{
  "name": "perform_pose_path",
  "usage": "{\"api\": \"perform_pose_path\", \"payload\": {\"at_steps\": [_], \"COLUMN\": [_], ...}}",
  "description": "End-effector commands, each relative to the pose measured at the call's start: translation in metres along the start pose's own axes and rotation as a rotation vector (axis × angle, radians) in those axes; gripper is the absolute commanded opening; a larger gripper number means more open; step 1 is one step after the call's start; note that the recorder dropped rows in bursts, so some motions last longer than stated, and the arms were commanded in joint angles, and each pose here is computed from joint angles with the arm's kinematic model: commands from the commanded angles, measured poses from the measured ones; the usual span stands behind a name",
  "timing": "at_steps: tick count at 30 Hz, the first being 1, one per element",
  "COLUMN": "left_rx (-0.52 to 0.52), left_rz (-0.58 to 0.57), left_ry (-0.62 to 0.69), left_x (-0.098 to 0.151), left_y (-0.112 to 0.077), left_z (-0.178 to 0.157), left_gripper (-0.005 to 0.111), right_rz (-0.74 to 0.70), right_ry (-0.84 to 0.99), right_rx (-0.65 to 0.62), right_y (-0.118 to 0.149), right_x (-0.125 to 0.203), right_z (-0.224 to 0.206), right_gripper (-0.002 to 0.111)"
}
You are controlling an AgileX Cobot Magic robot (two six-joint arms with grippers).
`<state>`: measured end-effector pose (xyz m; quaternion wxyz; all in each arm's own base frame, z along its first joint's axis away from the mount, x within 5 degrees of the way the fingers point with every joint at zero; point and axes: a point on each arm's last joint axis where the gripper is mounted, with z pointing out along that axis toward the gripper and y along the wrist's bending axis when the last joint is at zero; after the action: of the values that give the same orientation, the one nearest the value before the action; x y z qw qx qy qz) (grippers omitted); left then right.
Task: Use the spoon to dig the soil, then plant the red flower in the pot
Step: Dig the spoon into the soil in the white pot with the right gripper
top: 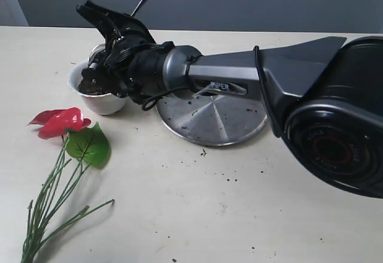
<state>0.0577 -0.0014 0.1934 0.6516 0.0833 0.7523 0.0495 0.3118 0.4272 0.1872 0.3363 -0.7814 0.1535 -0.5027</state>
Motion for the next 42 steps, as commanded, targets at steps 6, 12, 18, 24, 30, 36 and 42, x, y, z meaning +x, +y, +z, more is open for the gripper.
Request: {"api": "perform_pose_path", "payload": {"at_steps": [6, 12, 18, 24, 30, 36, 42], "left_rx": [0.002, 0.002, 0.002, 0.002, 0.002, 0.002, 0.002], "left_rz": [-0.013, -0.013, -0.013, -0.013, -0.013, -0.013, -0.013], "left_ry": [-0.010, -0.010, -0.010, -0.010, -0.010, -0.010, -0.010], "left_x": [0.000, 0.000, 0.000, 0.000, 0.000, 0.000, 0.000], "left_y": [0.000, 0.000, 0.000, 0.000, 0.000, 0.000, 0.000], "left_z": [0.000, 0.000, 0.000, 0.000, 0.000, 0.000, 0.000], "left_gripper": [0.000, 0.000, 0.000, 0.000, 0.000, 0.000, 0.000], "right_rz": [-0.085, -0.096, -0.115, -0.138, -0.186, -0.201, -0.193], "right_ry": [0.016, 0.011, -0.017, -0.026, -0.066, -0.054, -0.026], "right_rx": [-0.015, -0.017, 0.001, -0.018, -0.038, -0.032, -0.048], "right_y": [0.003, 0.003, -0.001, 0.003, 0.015, 0.015, 0.019], "right_x": [-0.016, -0.024, -0.035, -0.039, -0.048, -0.047, -0.037], "right_z": [-0.002, -0.004, -0.010, -0.011, -0.012, -0.012, -0.007], "right_gripper": [-0.001, -0.001, -0.001, -0.001, -0.001, -0.001, -0.001]}}
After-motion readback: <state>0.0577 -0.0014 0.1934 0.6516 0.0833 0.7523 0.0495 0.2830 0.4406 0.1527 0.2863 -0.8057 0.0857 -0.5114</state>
